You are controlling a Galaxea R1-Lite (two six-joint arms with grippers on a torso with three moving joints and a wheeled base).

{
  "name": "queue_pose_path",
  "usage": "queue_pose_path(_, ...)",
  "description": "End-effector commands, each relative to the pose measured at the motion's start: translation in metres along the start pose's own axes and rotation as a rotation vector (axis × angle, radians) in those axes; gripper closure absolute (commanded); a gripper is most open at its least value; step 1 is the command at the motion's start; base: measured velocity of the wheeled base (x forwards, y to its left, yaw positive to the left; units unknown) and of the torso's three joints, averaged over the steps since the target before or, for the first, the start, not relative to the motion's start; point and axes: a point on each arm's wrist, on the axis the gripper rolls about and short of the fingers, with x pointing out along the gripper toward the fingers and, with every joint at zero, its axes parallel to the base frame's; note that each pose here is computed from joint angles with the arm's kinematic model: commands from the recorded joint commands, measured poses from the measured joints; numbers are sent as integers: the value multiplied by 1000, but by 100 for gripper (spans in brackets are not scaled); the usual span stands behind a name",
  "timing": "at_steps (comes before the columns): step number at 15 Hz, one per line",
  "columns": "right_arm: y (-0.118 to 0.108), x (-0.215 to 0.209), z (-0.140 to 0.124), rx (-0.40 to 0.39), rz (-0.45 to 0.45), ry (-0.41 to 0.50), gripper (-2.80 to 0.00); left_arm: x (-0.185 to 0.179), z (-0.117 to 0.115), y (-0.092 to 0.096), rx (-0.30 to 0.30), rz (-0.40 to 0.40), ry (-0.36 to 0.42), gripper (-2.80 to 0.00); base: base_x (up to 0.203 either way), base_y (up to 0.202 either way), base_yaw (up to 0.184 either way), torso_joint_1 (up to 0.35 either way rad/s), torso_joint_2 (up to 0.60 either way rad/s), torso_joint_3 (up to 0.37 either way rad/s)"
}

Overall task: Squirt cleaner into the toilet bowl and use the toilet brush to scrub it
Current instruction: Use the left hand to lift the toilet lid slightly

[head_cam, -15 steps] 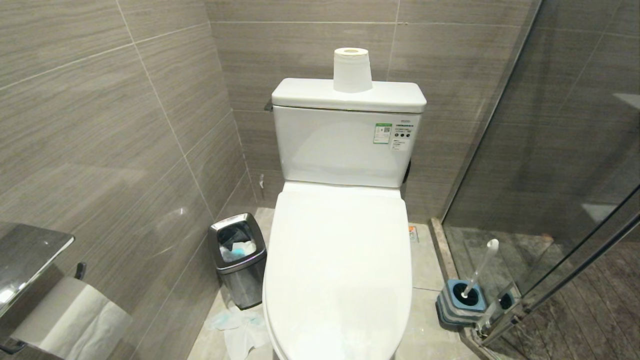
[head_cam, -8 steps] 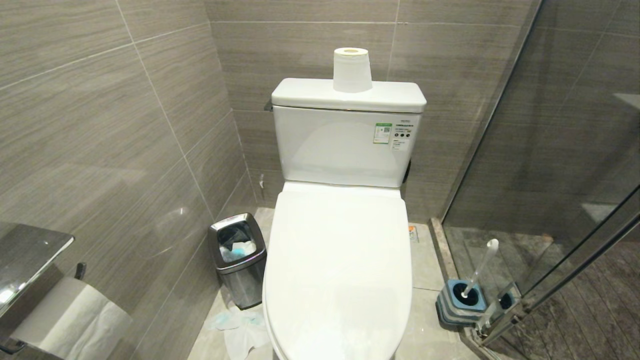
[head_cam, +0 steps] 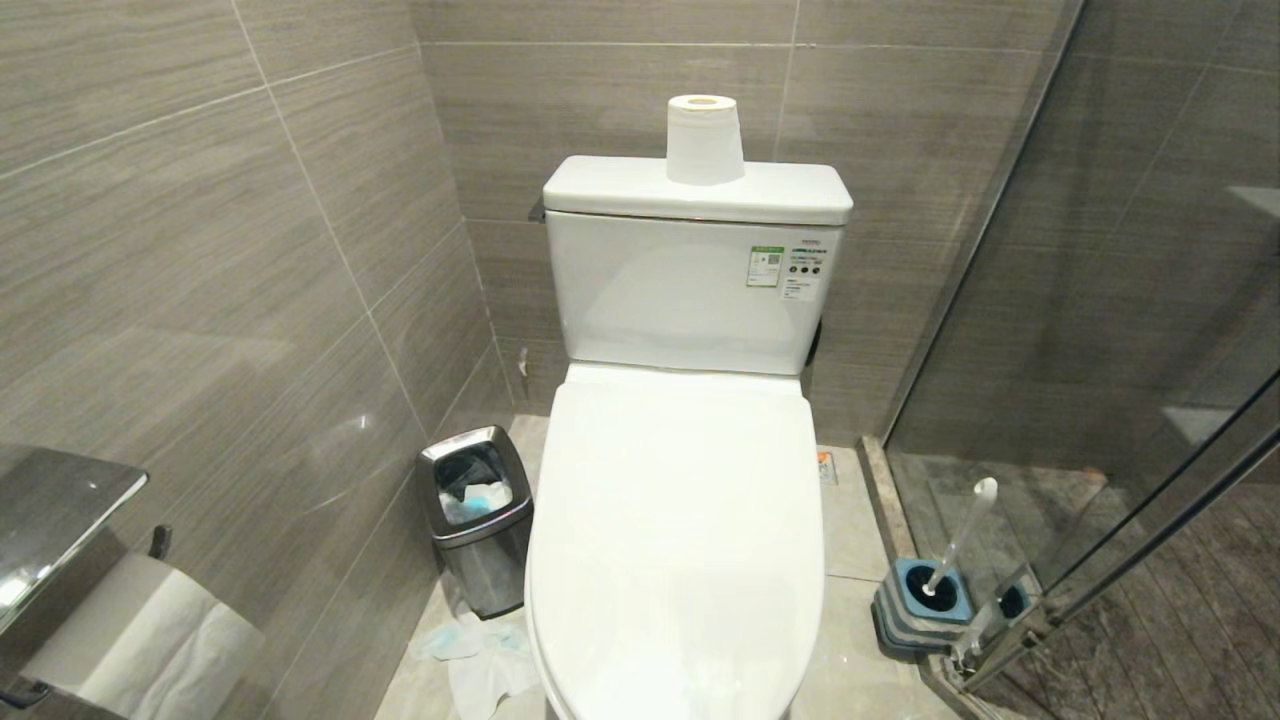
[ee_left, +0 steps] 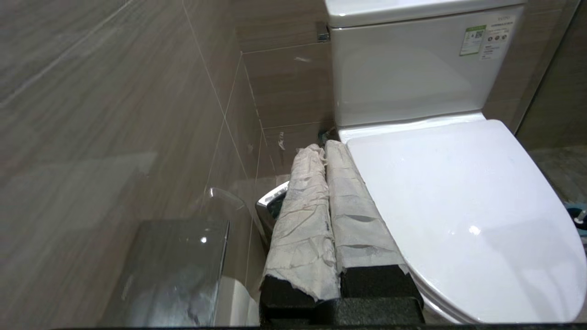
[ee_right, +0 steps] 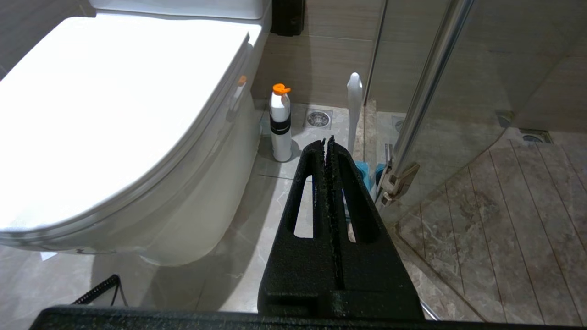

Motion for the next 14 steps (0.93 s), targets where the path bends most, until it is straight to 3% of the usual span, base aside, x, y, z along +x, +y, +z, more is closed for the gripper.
queue_pose_path(1, 0, 0, 0, 0, 0, 3, 0, 32, 10, 6, -5, -7, 52, 0, 0, 0, 0, 0, 0, 0)
queue_pose_path(5, 0, 0, 0, 0, 0, 3, 0, 62, 23, 12, -13, -4, 18, 0, 0, 0, 0, 0, 0, 0)
queue_pose_path(7, 0, 0, 0, 0, 0, 2, 0, 63, 18, 11, -21, -10, 41, 0, 0, 0, 0, 0, 0, 0)
queue_pose_path(11, 0, 0, 0, 0, 0, 3, 0, 81, 1, 11, -58, -16, 131, 0, 0, 0, 0, 0, 0, 0)
queue_pose_path(14, 0, 0, 0, 0, 0, 3, 0, 102, -23, 9, -64, -46, 247, 0, 0, 0, 0, 0, 0, 0)
